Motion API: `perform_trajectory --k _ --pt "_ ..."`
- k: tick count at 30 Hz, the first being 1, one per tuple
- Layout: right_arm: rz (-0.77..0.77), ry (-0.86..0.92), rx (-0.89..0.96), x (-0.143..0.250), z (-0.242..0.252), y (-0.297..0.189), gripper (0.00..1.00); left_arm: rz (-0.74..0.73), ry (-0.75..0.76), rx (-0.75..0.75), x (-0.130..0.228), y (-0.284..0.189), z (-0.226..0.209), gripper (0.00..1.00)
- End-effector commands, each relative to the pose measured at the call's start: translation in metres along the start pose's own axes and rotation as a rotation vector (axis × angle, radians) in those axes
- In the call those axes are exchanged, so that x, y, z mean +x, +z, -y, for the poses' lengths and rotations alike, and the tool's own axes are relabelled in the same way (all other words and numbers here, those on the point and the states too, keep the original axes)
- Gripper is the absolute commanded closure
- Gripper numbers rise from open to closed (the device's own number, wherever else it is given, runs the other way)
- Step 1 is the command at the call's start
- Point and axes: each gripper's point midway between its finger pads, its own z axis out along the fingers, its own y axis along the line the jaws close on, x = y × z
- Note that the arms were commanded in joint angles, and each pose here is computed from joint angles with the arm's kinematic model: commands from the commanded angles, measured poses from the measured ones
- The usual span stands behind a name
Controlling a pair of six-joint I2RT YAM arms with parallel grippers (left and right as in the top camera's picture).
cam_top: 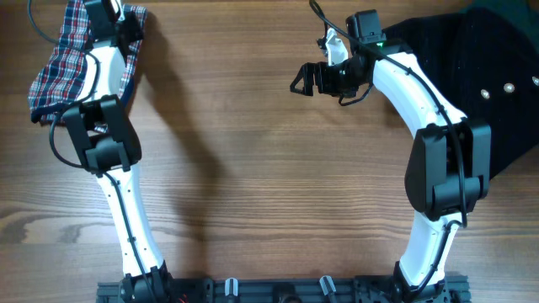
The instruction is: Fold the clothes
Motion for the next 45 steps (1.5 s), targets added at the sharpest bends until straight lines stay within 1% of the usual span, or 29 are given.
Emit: perform_trajectory --k 1,7,13,20,24,36,41,42,43,44,45 --pt "0.042 -0.045 -0.010 -0.011 -0.010 -0.015 0.00 -0.006 -0.015 -0.048 0.009 0.008 -0.030 0.96" --pt "0.048 -0.048 -0.011 -0.012 -0.010 -0.015 0.00 0.000 -0.063 -0.087 0.008 0.005 -0.065 0.96" --pt "0.053 -0.030 -0.012 -0.013 -0.010 -0.015 0.00 0.001 -0.065 -0.090 0.008 0.005 -0.068 0.96" --pt "0.059 -0.029 -0.013 -0.015 -0.011 -0.015 0.00 -0.093 -0.107 -0.128 0.032 -0.001 -0.103 0.96" --pt "0.058 -0.028 -0.013 -0.015 -0.011 -0.015 0.00 -0.119 -0.124 -0.132 0.040 -0.003 -0.115 0.96" --pt "0.052 -0.017 -0.013 -0.013 -0.010 -0.015 0.00 -0.105 -0.162 -0.174 0.040 -0.011 -0.155 0.96" --pt "0.061 -0.005 -0.014 -0.016 -0.011 -0.015 0.00 -0.097 -0.159 -0.173 0.038 -0.010 -0.154 0.96" --pt "0.062 -0.005 -0.014 -0.016 -0.011 -0.015 0.00 -0.097 -0.156 -0.169 0.037 -0.010 -0.150 0.73" --pt "0.062 -0.006 -0.014 -0.016 -0.011 -0.015 0.00 -0.092 -0.151 -0.165 0.033 -0.011 -0.146 0.24" --pt "0.062 -0.007 -0.014 -0.016 -0.011 -0.015 0.00 -0.084 -0.148 -0.166 0.028 -0.013 -0.144 0.09" --pt "0.062 -0.008 -0.014 -0.016 -0.011 -0.015 0.00 -0.071 -0.144 -0.167 0.020 -0.017 -0.142 0.00"
